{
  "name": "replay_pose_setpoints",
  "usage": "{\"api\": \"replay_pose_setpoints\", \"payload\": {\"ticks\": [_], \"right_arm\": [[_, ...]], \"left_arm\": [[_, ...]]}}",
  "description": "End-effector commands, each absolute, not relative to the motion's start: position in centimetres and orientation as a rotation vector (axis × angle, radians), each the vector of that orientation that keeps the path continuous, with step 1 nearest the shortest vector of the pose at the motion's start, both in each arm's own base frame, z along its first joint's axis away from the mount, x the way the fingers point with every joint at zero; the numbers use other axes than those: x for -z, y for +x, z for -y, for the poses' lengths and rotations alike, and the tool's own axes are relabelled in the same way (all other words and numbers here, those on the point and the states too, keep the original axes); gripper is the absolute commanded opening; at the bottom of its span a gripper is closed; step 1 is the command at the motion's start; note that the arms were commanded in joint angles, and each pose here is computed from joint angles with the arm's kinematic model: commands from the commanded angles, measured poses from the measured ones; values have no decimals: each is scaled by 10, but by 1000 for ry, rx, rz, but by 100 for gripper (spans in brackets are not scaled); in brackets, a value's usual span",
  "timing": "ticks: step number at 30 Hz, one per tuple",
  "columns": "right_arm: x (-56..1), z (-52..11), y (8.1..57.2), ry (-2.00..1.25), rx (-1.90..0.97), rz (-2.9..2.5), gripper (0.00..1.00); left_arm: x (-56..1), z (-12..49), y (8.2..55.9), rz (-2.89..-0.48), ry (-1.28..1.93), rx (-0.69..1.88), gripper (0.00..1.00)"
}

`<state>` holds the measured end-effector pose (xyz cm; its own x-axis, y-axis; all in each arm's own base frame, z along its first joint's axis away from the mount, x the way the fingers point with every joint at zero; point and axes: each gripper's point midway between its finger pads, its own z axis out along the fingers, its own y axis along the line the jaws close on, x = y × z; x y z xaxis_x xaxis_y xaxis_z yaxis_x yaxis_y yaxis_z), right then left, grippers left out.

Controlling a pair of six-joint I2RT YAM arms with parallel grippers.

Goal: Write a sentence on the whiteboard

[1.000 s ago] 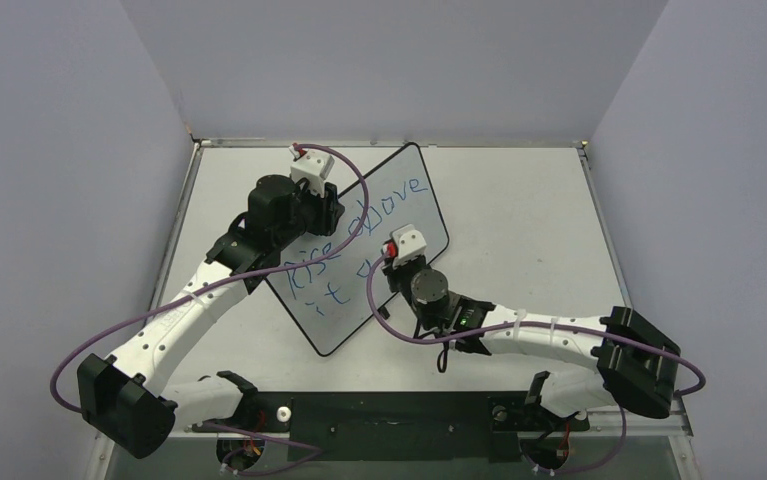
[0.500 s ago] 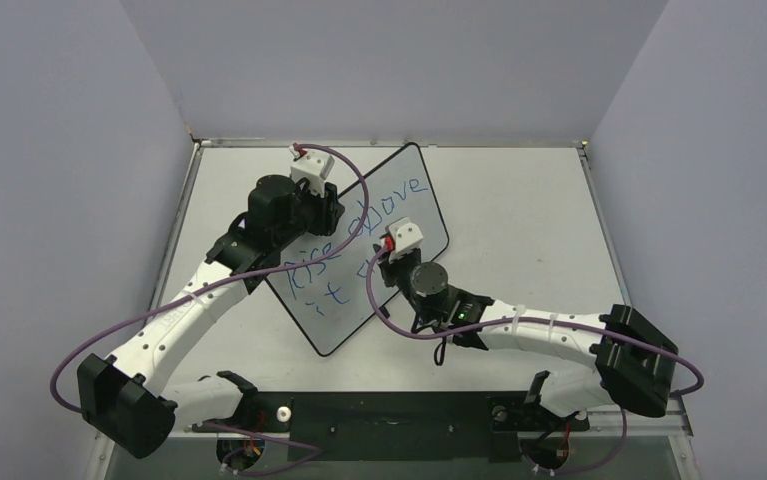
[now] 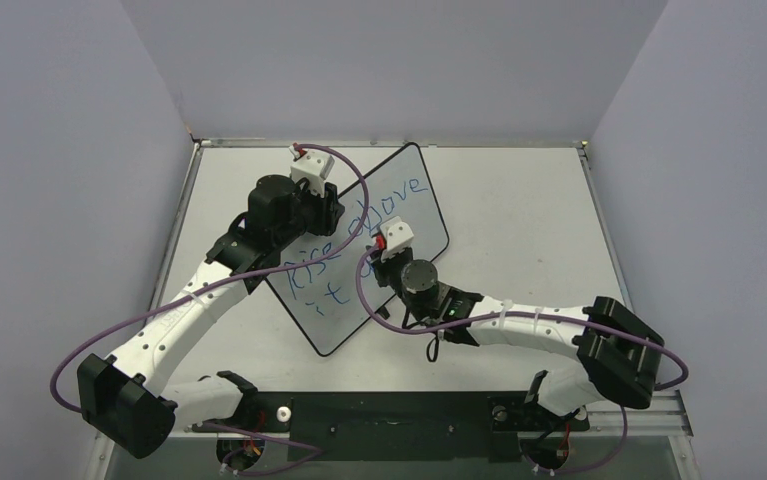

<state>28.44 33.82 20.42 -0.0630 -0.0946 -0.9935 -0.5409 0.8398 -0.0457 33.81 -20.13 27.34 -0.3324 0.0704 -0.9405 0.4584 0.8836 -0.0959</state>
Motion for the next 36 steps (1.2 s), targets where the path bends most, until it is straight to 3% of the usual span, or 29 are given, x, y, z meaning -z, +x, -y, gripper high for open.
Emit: {"api": "replay_pose_setpoints", "payload": {"ticks": [1, 36], "right_arm": [[-225, -348, 294, -441, -454, -1563, 0], [-156, -337, 278, -454, -465, -1692, 0]], "left_arm": [[-326, 207, 344, -1719, 369, 452, 0], [-328, 208, 342, -1713, 368, 459, 0]]}}
